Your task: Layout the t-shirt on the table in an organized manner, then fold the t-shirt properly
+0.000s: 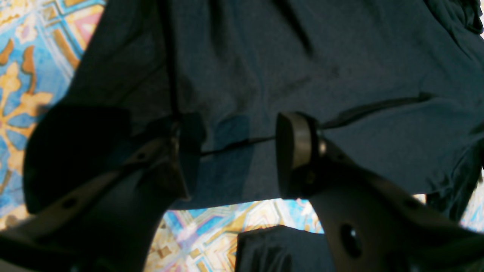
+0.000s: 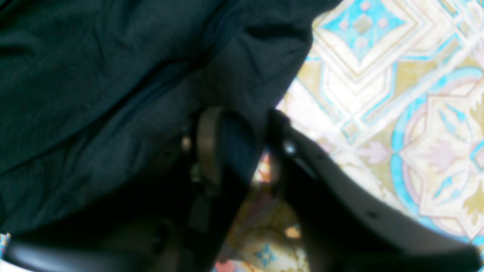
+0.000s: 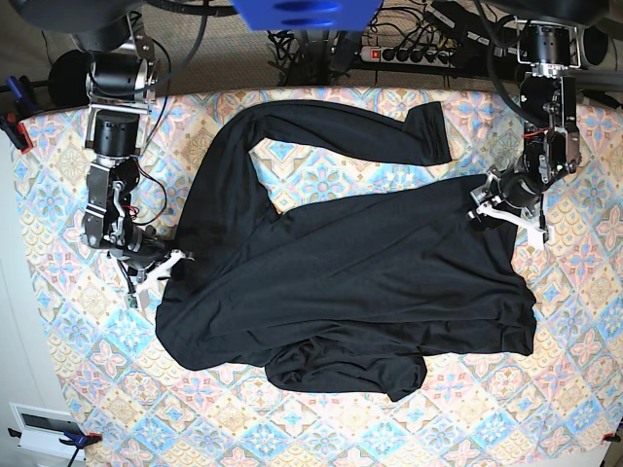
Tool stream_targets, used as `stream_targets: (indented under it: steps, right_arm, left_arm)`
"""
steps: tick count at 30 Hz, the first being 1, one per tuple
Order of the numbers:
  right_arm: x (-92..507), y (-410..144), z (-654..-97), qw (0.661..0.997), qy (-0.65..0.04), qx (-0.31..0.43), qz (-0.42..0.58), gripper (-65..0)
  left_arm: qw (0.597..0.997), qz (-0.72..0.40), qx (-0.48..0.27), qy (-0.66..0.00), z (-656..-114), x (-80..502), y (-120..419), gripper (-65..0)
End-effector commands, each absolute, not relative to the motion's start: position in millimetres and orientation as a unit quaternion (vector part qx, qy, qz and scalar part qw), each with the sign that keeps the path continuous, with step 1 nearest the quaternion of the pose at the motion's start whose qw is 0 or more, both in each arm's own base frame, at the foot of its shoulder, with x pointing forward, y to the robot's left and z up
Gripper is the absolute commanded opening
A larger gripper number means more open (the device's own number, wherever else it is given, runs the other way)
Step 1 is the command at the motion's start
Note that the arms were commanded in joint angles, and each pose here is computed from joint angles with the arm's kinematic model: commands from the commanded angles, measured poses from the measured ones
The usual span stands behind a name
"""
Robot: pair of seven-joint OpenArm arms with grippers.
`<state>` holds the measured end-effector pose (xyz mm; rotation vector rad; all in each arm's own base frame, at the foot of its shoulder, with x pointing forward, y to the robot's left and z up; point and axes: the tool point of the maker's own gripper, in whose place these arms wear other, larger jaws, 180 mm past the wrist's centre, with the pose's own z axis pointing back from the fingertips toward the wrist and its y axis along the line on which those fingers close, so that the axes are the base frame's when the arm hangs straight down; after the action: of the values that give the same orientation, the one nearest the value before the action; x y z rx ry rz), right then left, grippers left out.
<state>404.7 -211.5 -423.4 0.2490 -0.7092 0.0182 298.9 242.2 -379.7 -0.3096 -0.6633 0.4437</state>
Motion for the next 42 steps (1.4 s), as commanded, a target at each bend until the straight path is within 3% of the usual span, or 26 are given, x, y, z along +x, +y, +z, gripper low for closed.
stream_targets:
  steps: [1, 4, 5, 9, 25, 36, 42]
  right_arm:
    - [407, -214, -419, 0.932, -0.342, 0.118, 0.017, -55.2]
    - [408, -215, -417, 0.931, -0.346, 0.118, 0.016, -64.6]
    - [407, -215, -418, 0.932, -0.344, 0.117, 0.015, -65.0]
    - [385, -219, -429, 0.937, -0.332, 0.11, 0.019, -65.0]
    - [289, -340, -391, 0.931, -0.358, -0.008, -0.076, -65.0]
    - [283, -337, -389, 0.931, -0.357, -0.012, -0.067, -65.0]
    - [287, -320, -395, 0.936, -0.35, -0.001, -0.046, -65.0]
  left_arm:
    - [0.903, 0.208, -0.146, -0.345, -365, 309, 249, -35.7]
    - [0.903, 0.208, -0.146, -0.346, -365, 309, 249, -35.7]
    - [0.903, 0.208, -0.146, -0.347, -364, 309, 249, -35.7]
    - [0.903, 0.208, -0.145, -0.347, -364, 309, 250, -35.7]
    - [0.904, 0.209, -0.142, -0.344, -367, 308, 251, -35.7]
    - [0.889, 0.257, -0.176, -0.336, -379, 341, 242, -35.4]
    - [0.895, 0.23, -0.2, -0.326, -382, 359, 204, -35.4]
